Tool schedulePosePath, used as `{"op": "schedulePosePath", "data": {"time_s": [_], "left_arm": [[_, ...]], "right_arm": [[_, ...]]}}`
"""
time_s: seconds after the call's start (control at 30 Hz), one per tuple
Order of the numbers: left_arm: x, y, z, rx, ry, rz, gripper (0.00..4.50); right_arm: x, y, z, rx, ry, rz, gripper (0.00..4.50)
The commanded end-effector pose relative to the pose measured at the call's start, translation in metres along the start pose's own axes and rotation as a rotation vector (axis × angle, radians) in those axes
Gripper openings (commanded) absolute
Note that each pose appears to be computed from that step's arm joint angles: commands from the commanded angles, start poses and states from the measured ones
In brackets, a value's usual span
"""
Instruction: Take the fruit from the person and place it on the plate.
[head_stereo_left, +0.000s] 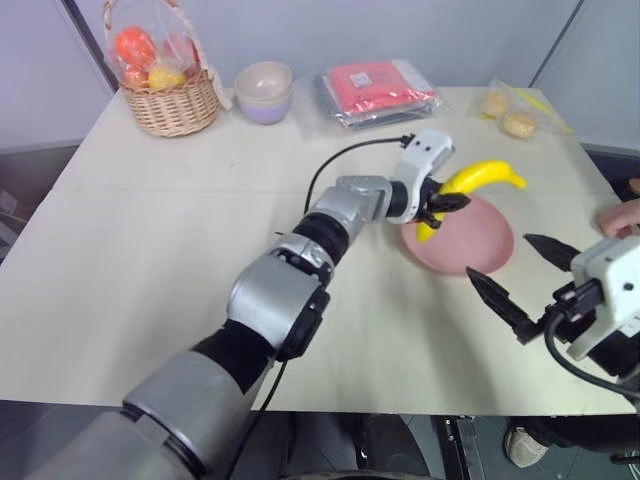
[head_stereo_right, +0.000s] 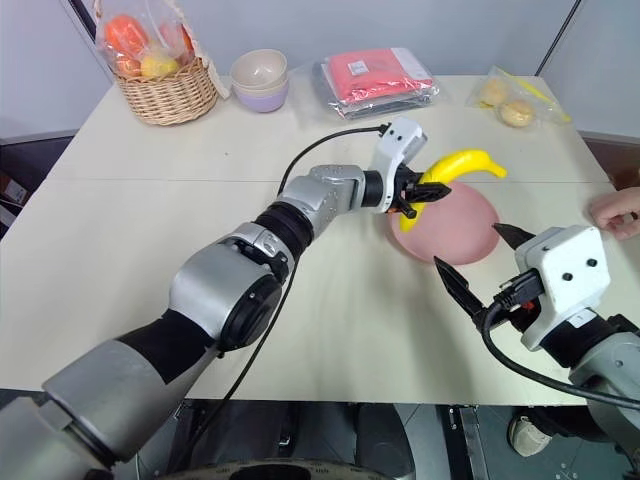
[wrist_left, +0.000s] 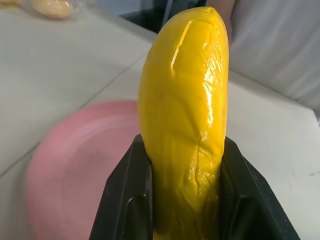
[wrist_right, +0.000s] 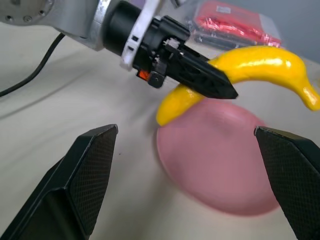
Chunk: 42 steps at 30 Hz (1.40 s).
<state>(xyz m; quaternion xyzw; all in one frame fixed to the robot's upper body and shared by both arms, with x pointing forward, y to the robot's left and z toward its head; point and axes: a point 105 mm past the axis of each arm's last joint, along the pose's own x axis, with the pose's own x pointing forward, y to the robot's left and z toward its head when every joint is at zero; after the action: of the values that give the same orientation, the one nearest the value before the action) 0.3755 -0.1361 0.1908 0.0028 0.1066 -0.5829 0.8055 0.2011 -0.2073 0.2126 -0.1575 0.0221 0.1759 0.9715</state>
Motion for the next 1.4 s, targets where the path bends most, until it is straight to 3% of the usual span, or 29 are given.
{"op": "schedulePosePath", "data": {"time_s": [0.03,0.33,0.57,0.6,0.8,1.0,1.2,1.4], "left_arm": [[0.006,-0.006,0.008,0.055,-0.017,0.007,0.9],[0.012,-0.007,-0.004,0.027,-0.037,0.053,0.9],[0.015,-0.008,-0.01,-0.016,-0.043,0.061,4.32],[0.015,-0.009,-0.01,-0.015,-0.042,0.059,4.42],[0.013,-0.007,0.001,-0.037,-0.077,0.059,4.42],[-0.013,0.009,0.044,-0.061,-0.202,0.004,4.42],[-0.065,0.051,0.064,0.145,-0.255,0.091,4.42],[-0.124,0.067,0.057,0.427,-0.251,0.156,4.42]], "right_arm": [[-0.005,0.003,0.014,-0.024,-0.061,-0.025,4.5],[-0.011,0.001,0.016,-0.025,-0.059,-0.08,4.5],[-0.014,0.002,0.016,-0.025,-0.055,-0.092,4.5],[-0.014,0.002,0.016,-0.025,-0.054,-0.094,4.5],[-0.015,0.003,0.014,-0.023,-0.051,-0.099,4.5],[-0.013,0.006,0.012,-0.022,-0.044,-0.087,4.5],[-0.008,0.01,0.006,-0.024,-0.024,-0.062,4.5],[0.005,0.003,0.002,-0.03,-0.018,-0.01,4.5]]}}
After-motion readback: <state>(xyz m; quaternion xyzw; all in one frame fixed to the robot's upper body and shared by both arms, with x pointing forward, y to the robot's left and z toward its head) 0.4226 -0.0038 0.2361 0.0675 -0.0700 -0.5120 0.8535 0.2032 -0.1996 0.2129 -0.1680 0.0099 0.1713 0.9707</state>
